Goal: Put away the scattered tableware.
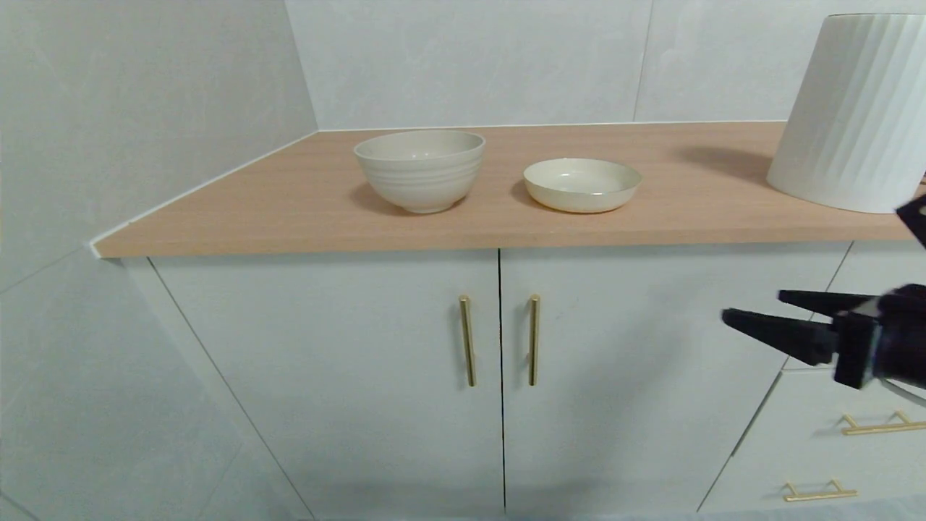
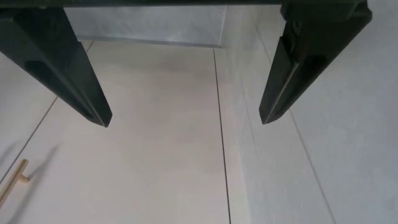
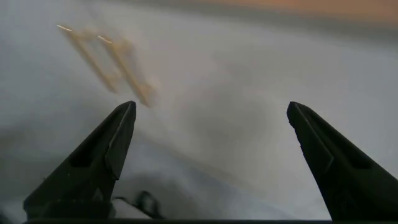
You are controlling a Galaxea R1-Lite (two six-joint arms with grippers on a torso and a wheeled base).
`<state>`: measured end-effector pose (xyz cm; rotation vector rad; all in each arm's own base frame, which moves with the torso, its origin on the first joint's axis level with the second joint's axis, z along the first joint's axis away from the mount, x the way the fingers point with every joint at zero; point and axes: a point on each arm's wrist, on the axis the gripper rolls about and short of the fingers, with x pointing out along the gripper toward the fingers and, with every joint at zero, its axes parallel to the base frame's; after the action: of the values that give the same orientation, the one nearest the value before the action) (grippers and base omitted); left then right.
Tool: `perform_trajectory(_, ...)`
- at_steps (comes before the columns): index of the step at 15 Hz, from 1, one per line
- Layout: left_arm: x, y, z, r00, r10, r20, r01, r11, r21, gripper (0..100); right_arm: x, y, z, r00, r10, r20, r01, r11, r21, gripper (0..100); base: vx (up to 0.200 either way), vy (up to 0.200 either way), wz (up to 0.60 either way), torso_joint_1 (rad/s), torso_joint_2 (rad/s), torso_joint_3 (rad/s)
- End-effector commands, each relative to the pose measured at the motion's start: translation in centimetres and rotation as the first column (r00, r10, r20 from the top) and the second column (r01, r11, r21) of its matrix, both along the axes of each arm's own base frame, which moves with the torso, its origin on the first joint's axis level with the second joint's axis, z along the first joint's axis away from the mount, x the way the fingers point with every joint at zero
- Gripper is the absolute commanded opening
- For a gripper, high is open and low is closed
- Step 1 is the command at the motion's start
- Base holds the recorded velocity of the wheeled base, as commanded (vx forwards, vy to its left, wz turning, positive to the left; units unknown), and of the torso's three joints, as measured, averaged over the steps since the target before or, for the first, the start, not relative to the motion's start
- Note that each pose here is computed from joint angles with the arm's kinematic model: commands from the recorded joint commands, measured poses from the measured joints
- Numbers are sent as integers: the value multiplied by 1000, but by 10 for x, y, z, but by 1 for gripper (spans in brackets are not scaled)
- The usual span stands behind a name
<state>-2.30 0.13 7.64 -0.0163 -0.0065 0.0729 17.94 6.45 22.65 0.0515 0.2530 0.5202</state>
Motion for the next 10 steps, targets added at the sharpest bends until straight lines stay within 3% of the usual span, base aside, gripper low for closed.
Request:
perform_trajectory(1, 0, 0, 0, 1000, 1, 0, -1, 1000, -1, 100, 65, 71, -16, 971, 203, -124, -198, 979, 49, 100, 0, 0, 0, 0, 0, 0)
perform_trajectory(4, 0, 0, 0, 1000, 1, 0, -1, 1000, -1, 100, 89, 107, -27, 950, 249, -189, -233, 967, 103, 100, 0, 0, 0, 0, 0, 0)
perform_trajectory(10, 0, 0, 0, 1000, 1, 0, -1, 1000, -1, 100, 103, 124, -59, 926, 259, -274, -247, 966, 77, 100, 0, 0, 0, 0, 0, 0)
